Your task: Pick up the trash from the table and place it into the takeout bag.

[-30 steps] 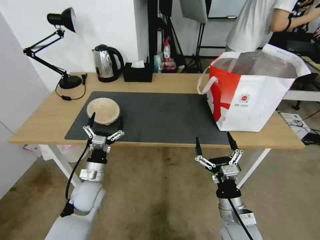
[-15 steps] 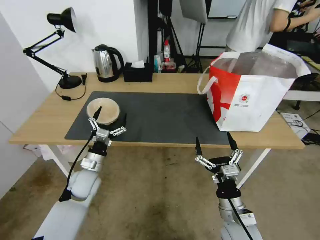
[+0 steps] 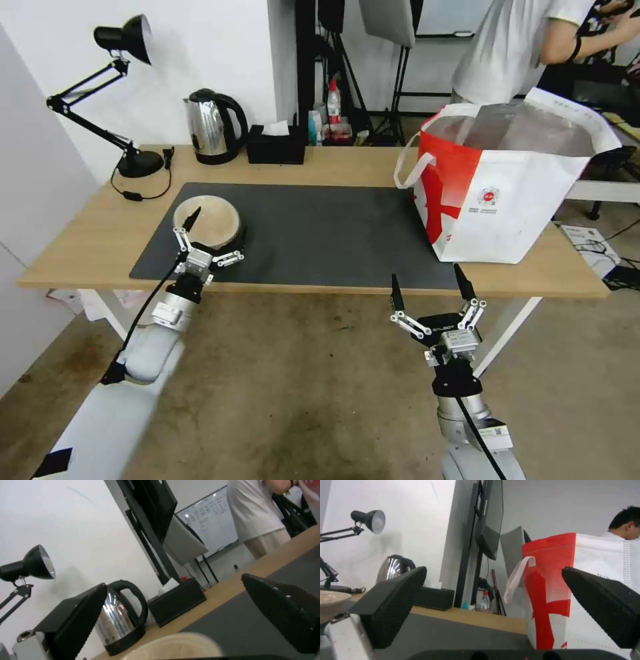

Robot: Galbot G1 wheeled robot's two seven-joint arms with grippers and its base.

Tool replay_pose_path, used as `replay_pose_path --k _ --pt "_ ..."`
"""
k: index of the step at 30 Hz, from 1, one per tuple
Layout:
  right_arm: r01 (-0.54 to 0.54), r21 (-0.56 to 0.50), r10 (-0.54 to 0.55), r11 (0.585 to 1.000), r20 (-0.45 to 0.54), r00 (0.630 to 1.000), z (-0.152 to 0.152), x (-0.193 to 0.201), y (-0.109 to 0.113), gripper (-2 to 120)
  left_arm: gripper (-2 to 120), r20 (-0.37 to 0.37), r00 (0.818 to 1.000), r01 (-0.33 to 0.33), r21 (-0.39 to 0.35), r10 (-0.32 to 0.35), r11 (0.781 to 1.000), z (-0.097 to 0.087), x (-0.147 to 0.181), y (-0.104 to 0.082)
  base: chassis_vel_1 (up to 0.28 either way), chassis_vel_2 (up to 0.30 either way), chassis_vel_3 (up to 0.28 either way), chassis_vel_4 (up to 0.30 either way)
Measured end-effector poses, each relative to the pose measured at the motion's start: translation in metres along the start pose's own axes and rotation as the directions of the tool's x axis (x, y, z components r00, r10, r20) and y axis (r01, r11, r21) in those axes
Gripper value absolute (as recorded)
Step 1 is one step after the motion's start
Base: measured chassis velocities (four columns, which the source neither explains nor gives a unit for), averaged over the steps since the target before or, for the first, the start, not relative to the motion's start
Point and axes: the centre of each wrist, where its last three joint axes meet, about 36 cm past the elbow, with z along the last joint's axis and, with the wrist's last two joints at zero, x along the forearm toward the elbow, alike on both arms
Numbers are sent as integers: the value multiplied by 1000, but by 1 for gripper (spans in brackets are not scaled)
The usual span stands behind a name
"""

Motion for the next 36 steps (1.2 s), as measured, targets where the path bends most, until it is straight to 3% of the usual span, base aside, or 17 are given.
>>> replay_pose_path --k 12,36 --pt "0 0 0 1000 0 1000 0 0 0 100 100 -45 998 -36 -42 34 998 8 6 18 0 0 0 0" --pt "0 0 0 1000 0 1000 0 0 0 100 100 -92 995 -45 -74 38 996 21 12 27 0 0 0 0"
